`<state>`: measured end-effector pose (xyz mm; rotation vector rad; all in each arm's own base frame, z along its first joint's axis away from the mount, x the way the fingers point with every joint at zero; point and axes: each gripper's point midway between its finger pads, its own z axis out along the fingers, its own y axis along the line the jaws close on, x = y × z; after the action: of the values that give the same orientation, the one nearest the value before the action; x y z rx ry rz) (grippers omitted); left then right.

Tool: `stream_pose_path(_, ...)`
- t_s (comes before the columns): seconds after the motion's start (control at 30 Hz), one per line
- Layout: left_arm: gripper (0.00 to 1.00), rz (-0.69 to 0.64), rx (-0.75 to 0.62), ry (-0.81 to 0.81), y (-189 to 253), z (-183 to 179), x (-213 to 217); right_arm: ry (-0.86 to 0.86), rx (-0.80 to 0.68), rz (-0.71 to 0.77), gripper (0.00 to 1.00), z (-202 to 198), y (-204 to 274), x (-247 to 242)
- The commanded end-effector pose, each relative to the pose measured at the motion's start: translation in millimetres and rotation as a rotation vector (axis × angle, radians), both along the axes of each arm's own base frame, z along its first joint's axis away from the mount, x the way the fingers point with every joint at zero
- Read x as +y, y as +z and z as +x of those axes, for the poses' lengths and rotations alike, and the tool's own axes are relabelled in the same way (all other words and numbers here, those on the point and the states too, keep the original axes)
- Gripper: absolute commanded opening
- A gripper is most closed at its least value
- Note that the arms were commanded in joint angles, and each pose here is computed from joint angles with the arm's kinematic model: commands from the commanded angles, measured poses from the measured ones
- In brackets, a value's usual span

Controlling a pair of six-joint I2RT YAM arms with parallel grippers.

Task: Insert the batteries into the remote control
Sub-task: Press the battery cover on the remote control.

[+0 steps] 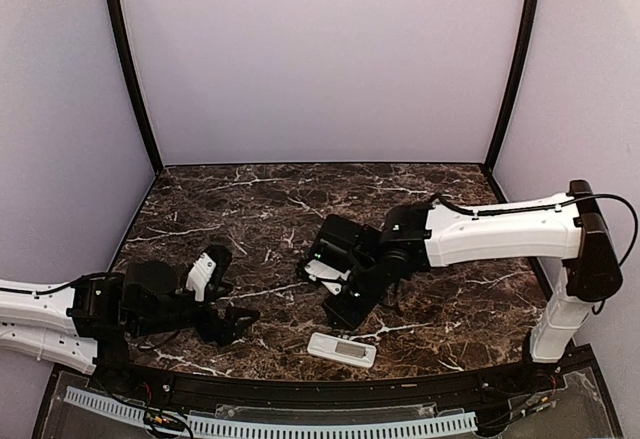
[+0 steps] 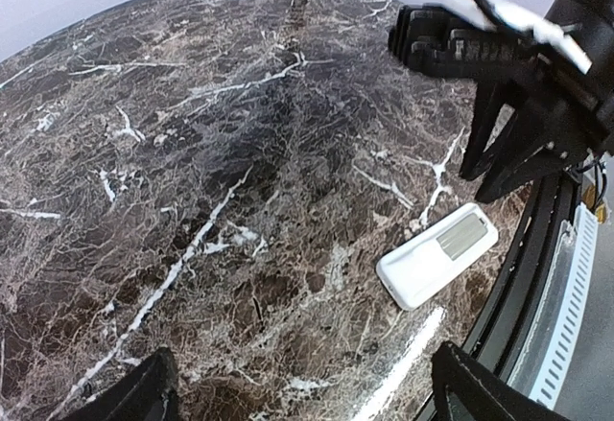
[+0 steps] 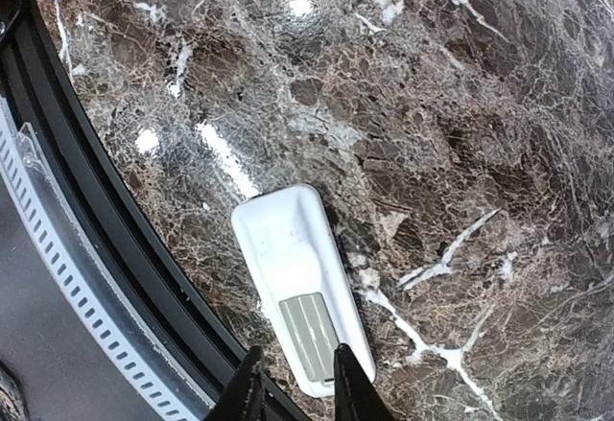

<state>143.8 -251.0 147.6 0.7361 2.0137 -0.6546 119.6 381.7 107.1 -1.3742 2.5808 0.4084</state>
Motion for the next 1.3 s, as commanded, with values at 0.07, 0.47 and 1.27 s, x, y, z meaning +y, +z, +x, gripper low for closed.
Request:
stream_pose_path(0.07, 0.90, 0.026, 0.006, -0.033, -9.7, 0.1, -12.1, -0.348, 0.182, 0.013, 0.01, -18.8, -19.7, -21.3)
stream_pose_path(0.47, 0.91, 0.046, 0.032, -0.055, -24.5, -1.6, -20.8, -0.371, 0.192, -0.048, 0.00, -25.6, -52.9, -28.0)
stream_pose_path(1.27, 0.91, 0.073, 0.044, -0.067, -34.4, -2.3, -24.0, -0.386, 0.235, -0.126, 0.00, -39.0, -90.1, -53.4)
